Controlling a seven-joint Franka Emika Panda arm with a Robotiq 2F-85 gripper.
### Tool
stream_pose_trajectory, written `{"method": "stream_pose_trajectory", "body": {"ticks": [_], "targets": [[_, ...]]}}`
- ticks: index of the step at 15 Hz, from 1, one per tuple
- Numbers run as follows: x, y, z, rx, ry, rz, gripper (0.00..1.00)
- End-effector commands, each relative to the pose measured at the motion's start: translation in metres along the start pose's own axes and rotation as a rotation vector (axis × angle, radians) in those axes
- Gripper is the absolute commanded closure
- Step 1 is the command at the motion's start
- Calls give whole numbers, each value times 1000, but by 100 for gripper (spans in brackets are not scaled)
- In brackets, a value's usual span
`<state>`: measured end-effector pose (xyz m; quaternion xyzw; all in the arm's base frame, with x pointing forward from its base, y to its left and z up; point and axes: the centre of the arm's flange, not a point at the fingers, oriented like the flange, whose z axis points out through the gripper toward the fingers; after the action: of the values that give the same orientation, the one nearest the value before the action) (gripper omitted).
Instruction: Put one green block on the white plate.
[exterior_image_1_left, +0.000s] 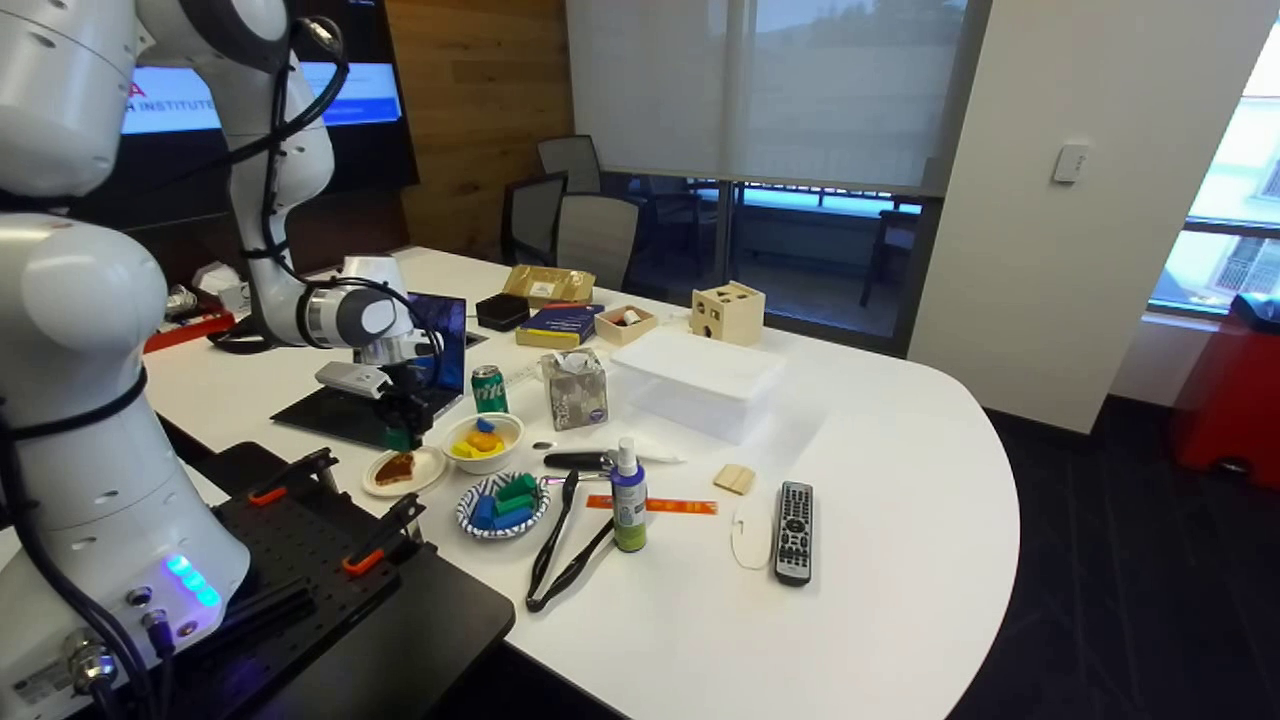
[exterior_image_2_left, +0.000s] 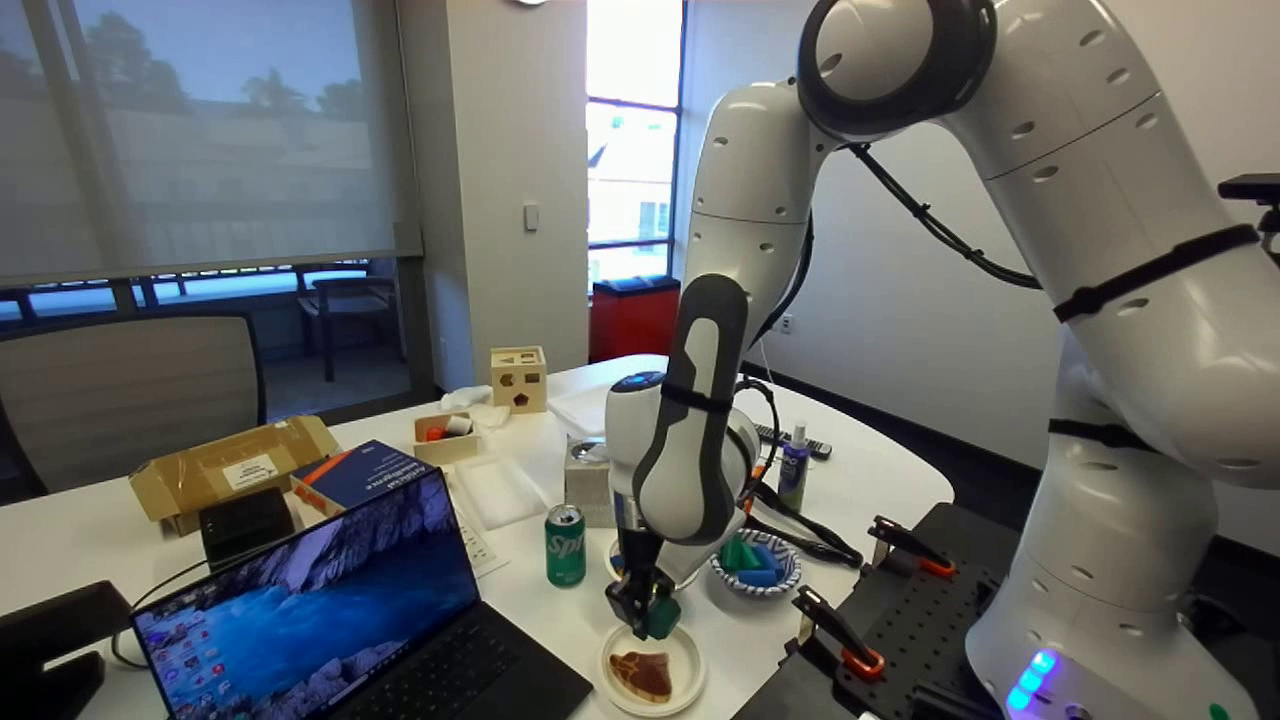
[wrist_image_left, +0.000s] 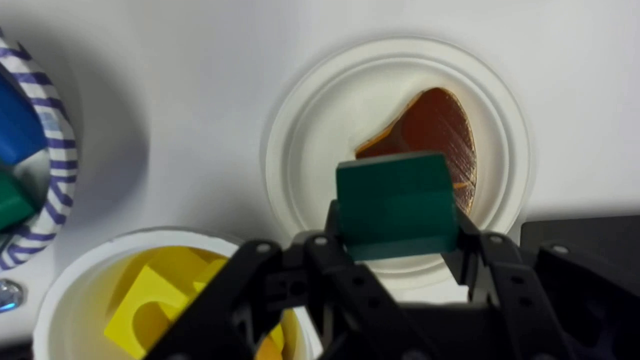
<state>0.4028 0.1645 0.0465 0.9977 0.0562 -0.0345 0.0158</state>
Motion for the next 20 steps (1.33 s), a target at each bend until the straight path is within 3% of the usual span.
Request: {"method": "stream_pose_trajectory", "body": {"ticks": [1, 7, 8, 9, 13, 20], "targets": [[19, 0, 12, 1, -5, -1, 78], [26, -1, 22, 2, -9, 2, 78], [26, 0, 22, -2, -8, 5, 28], [26, 1, 21, -1, -6, 7, 27], [27, 1, 9, 12, 12, 3, 1], [39, 2, -54, 71, 88, 11, 0]]}}
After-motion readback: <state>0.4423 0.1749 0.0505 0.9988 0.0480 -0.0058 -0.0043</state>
